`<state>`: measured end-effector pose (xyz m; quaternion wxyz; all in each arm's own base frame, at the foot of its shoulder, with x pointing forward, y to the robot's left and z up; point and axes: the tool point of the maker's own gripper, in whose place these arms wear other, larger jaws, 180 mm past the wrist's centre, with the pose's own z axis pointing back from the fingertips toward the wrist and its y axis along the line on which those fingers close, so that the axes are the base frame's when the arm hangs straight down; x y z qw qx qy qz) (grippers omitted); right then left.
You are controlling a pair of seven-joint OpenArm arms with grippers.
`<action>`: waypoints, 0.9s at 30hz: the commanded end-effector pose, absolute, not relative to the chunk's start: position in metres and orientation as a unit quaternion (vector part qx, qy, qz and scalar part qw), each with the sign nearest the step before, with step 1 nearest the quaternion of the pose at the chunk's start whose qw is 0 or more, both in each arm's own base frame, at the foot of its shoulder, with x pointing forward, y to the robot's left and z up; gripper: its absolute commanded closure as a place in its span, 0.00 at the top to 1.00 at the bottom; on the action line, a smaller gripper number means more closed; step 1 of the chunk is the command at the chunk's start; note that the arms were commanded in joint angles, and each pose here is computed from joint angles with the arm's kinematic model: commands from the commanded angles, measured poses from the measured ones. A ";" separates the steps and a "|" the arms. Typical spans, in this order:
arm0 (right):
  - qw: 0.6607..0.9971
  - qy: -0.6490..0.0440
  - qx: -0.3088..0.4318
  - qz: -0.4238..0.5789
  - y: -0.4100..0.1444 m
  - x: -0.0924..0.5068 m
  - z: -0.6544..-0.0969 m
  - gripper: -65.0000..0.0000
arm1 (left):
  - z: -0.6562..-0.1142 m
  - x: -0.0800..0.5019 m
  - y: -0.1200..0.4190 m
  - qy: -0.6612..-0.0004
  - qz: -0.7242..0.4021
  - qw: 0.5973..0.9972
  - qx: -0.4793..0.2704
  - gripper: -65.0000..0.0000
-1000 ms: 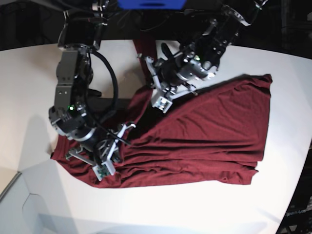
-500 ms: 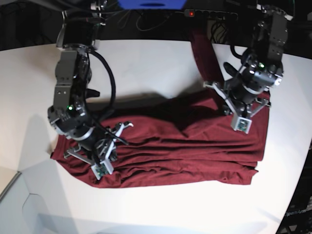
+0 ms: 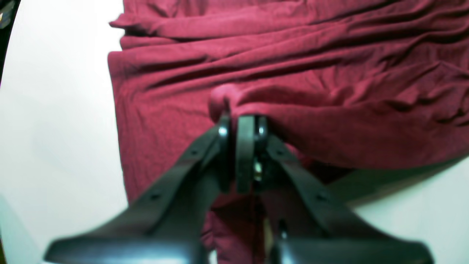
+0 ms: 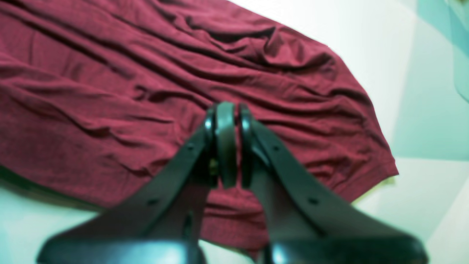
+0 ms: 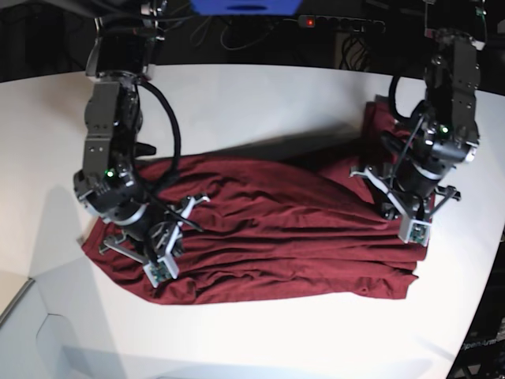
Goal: Layout the t-shirt on the table in an organized manner, then fold the t-shirt properly
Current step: 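Lower the left gripper and drag the fabric back across the shirt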
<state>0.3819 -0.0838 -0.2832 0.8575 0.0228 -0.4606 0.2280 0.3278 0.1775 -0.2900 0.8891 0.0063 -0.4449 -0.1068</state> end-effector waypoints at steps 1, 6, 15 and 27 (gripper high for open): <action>0.844 -0.486 0.027 0.226 -0.081 0.389 -0.268 0.01 | -0.276 0.333 0.180 -0.466 -0.113 0.878 0.015 0.00; 0.847 -0.479 0.027 0.227 -0.082 0.385 -0.274 0.01 | -0.304 0.313 0.155 -0.429 -0.144 0.892 -0.007 0.00; 0.847 -0.480 0.027 0.227 -0.082 0.385 -0.273 0.01 | -0.356 0.297 0.150 -0.358 -0.155 0.921 -0.014 0.04; 0.850 -0.475 0.028 0.227 -0.082 0.380 -0.277 0.01 | -0.347 0.263 0.133 -0.360 -0.170 0.916 -0.037 0.69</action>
